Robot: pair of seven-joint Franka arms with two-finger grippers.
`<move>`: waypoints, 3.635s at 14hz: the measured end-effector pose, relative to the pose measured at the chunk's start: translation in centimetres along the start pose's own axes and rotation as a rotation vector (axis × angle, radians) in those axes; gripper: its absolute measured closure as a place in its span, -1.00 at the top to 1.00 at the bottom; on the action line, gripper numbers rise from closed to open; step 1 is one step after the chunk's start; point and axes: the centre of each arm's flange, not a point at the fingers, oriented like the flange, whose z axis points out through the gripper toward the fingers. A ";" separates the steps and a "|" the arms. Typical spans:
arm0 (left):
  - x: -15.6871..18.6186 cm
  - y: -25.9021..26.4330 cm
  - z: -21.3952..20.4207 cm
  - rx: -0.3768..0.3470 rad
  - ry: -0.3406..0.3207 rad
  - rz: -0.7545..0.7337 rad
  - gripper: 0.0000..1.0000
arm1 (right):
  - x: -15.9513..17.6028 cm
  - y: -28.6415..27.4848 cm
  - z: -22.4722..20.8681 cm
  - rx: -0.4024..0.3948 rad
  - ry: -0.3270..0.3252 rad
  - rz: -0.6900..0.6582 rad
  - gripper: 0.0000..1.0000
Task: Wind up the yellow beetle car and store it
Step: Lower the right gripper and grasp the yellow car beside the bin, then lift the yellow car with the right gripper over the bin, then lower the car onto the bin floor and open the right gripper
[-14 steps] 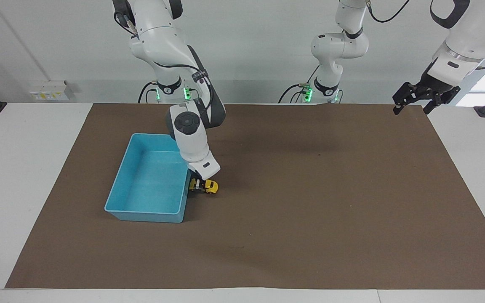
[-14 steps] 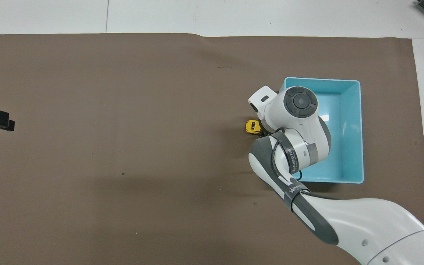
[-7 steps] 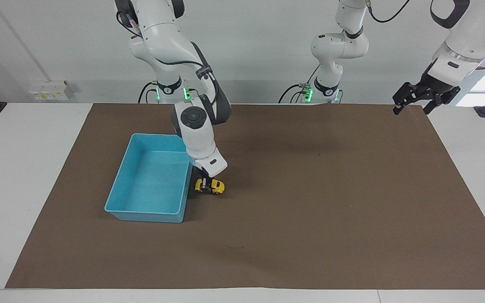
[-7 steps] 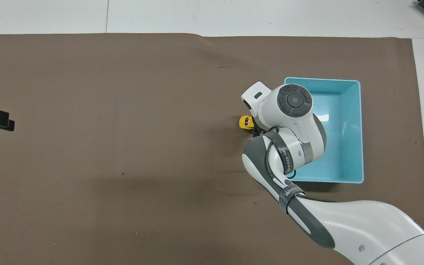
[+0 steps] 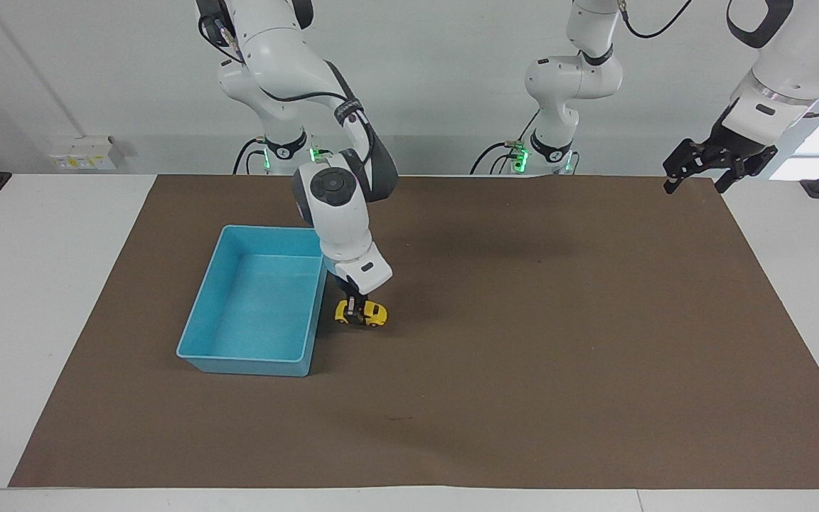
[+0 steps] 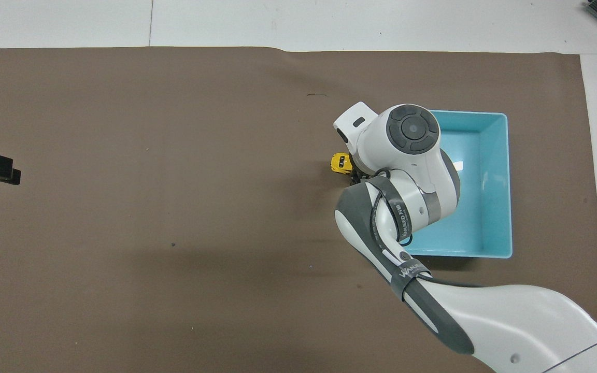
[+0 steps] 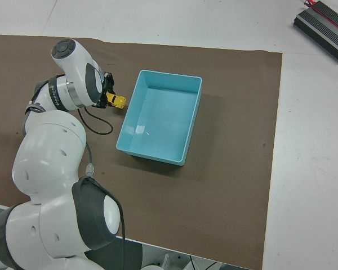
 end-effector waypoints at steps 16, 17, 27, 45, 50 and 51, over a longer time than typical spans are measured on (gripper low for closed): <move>0.0 0.0 0.0 0.000 0.000 0.000 1.00 | -3.7 0.2 -8.1 0.049 -0.042 -0.043 -0.08; 0.0 0.0 0.0 0.000 0.000 0.000 1.00 | -4.3 0.3 -8.1 0.055 -0.046 -0.046 -0.08; 0.0 0.0 0.0 0.000 0.000 0.000 1.00 | -13.1 0.5 -7.4 0.129 -0.077 -0.041 -0.08; 0.0 0.0 0.0 0.000 0.000 0.000 1.00 | -20.3 -4.1 -0.9 0.055 -0.054 -0.145 -0.08; 0.0 0.0 0.0 0.000 0.000 0.000 1.00 | -20.8 -4.1 1.2 0.050 -0.052 -0.137 -0.08; 0.0 0.0 0.0 0.000 0.000 0.000 1.00 | -20.9 -4.1 1.5 0.050 -0.052 -0.136 -0.08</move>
